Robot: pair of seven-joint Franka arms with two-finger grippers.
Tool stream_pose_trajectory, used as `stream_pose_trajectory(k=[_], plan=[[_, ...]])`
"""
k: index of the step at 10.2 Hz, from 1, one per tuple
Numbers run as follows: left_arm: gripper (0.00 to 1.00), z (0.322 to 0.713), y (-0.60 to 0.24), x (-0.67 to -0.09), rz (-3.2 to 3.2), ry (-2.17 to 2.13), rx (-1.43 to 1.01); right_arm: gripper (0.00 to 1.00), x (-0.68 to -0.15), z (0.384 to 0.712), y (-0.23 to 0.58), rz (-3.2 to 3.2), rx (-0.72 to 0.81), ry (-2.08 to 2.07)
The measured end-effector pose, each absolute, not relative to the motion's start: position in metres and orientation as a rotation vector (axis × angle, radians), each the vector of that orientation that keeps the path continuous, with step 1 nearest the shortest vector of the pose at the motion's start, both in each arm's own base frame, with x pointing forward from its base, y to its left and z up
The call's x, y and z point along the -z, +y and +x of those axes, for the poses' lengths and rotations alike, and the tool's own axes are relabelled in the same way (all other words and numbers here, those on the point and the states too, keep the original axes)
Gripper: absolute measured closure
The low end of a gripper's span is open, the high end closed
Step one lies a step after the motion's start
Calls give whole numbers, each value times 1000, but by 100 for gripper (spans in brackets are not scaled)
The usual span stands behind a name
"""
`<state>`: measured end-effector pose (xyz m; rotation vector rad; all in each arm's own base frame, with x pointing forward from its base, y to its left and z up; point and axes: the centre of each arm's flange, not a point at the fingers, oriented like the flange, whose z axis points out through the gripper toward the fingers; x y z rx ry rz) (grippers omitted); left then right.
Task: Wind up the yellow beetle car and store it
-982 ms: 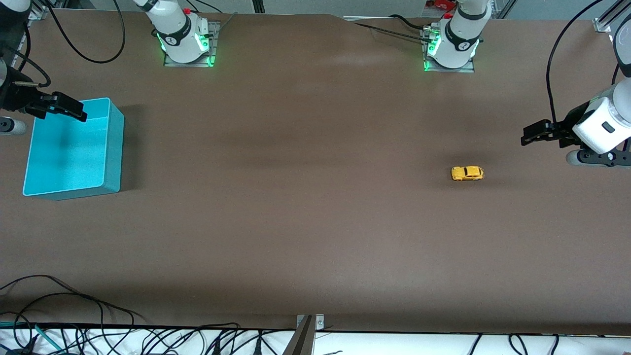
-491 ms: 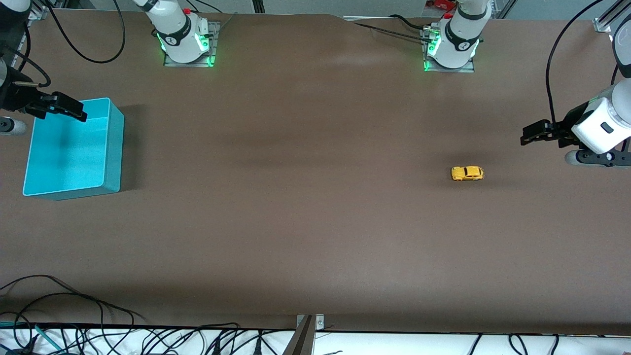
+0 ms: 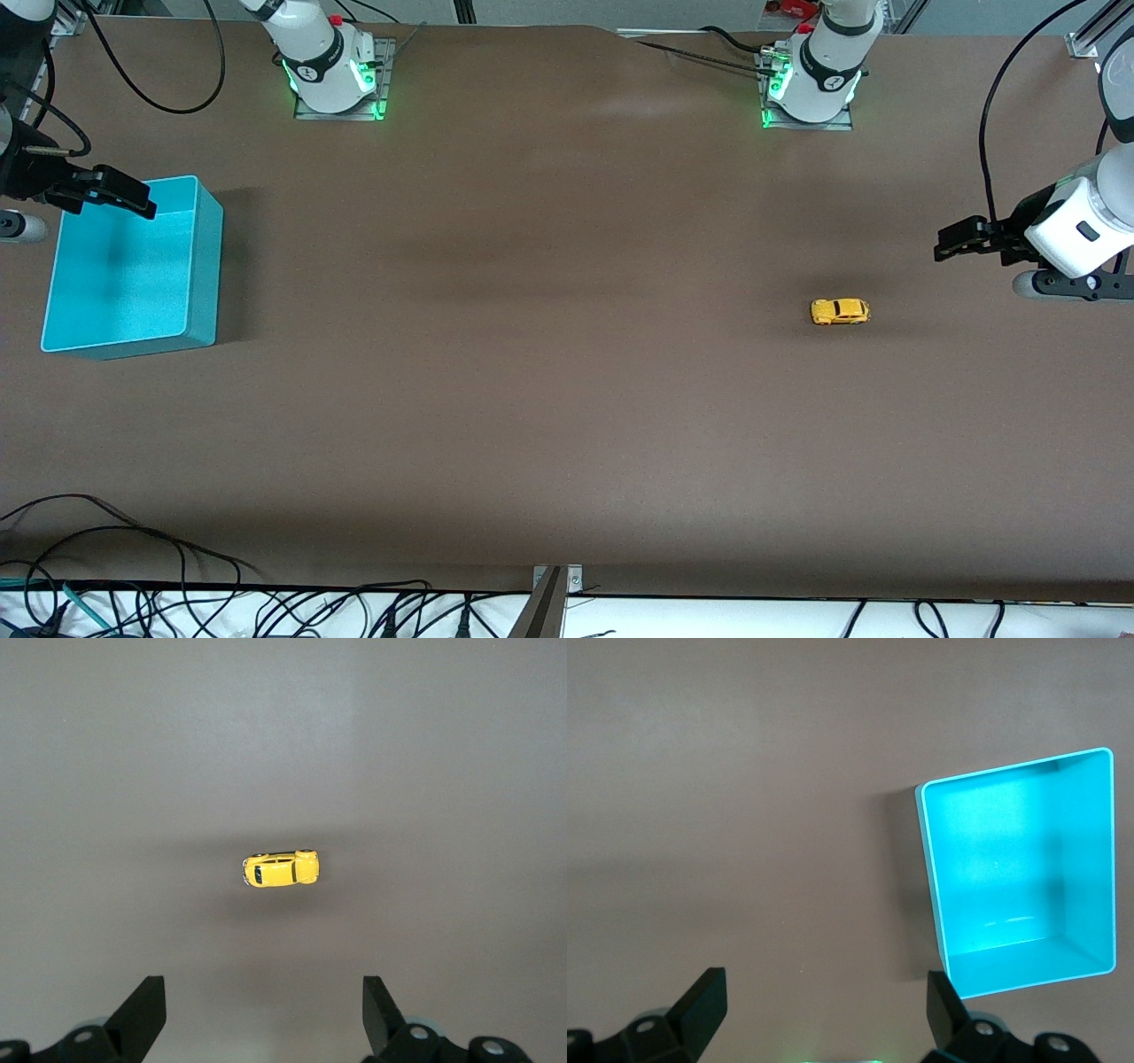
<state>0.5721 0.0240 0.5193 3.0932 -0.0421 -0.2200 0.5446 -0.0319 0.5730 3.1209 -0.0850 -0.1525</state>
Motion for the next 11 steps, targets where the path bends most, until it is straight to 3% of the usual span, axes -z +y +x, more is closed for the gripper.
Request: stream_pose_trajectory(k=[11], plan=[[2, 572, 30, -519, 3092, -33, 221, 0, -573, 545, -32, 3121, 153, -85]])
